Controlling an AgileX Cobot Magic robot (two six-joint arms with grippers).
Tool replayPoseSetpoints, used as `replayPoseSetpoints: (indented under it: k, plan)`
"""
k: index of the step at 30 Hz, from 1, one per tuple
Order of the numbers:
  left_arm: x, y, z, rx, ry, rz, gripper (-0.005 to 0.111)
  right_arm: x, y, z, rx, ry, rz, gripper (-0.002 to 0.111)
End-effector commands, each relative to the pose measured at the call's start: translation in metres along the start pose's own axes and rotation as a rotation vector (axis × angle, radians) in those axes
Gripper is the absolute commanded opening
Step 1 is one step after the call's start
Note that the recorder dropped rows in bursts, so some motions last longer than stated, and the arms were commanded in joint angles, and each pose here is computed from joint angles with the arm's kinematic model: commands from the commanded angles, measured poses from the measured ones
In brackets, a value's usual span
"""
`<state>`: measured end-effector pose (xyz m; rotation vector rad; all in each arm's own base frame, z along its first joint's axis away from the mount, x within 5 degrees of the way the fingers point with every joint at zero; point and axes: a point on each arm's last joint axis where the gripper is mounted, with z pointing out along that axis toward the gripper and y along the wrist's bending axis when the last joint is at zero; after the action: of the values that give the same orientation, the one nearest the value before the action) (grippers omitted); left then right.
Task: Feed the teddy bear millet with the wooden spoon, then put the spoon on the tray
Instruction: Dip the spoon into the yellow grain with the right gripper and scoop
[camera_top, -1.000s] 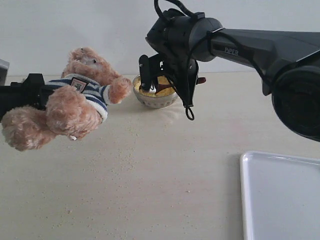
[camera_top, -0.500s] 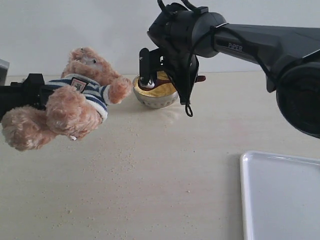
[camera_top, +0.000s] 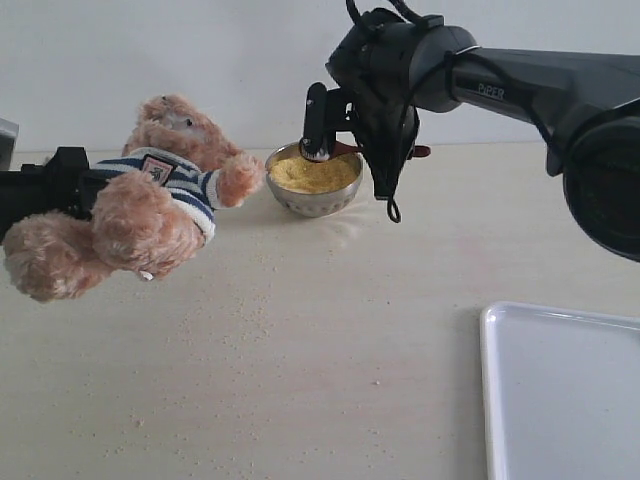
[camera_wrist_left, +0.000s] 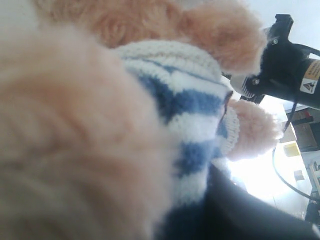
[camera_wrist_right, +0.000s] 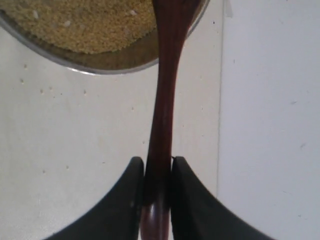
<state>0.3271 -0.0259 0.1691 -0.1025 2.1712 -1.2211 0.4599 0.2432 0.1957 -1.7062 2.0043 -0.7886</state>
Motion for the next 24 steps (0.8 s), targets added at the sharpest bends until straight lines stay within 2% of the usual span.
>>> replayPoseSetpoints:
  k: [1,4,7,16,24]
  plan:
    - [-0.002,-0.002,-0.001,0.025,-0.016,-0.02,0.005,0.0,0.004,0.007,-0.008,0.027,-0.04,0.0]
    - [-0.002,-0.002,-0.001,0.025,-0.016,-0.016,0.005,0.0,0.005,0.007,-0.019,0.027,-0.055,0.0]
    - [-0.002,-0.002,-0.001,0.025,-0.016,-0.012,0.005,-0.001,0.011,0.007,-0.085,0.012,-0.086,0.0]
    - [-0.002,-0.002,-0.001,0.025,-0.017,0.001,0.005,-0.008,0.019,0.002,-0.118,-0.001,-0.133,0.0]
    - [-0.002,-0.002,-0.001,0.025,-0.017,0.006,0.005,-0.014,0.023,0.0,-0.142,-0.029,-0.117,0.0]
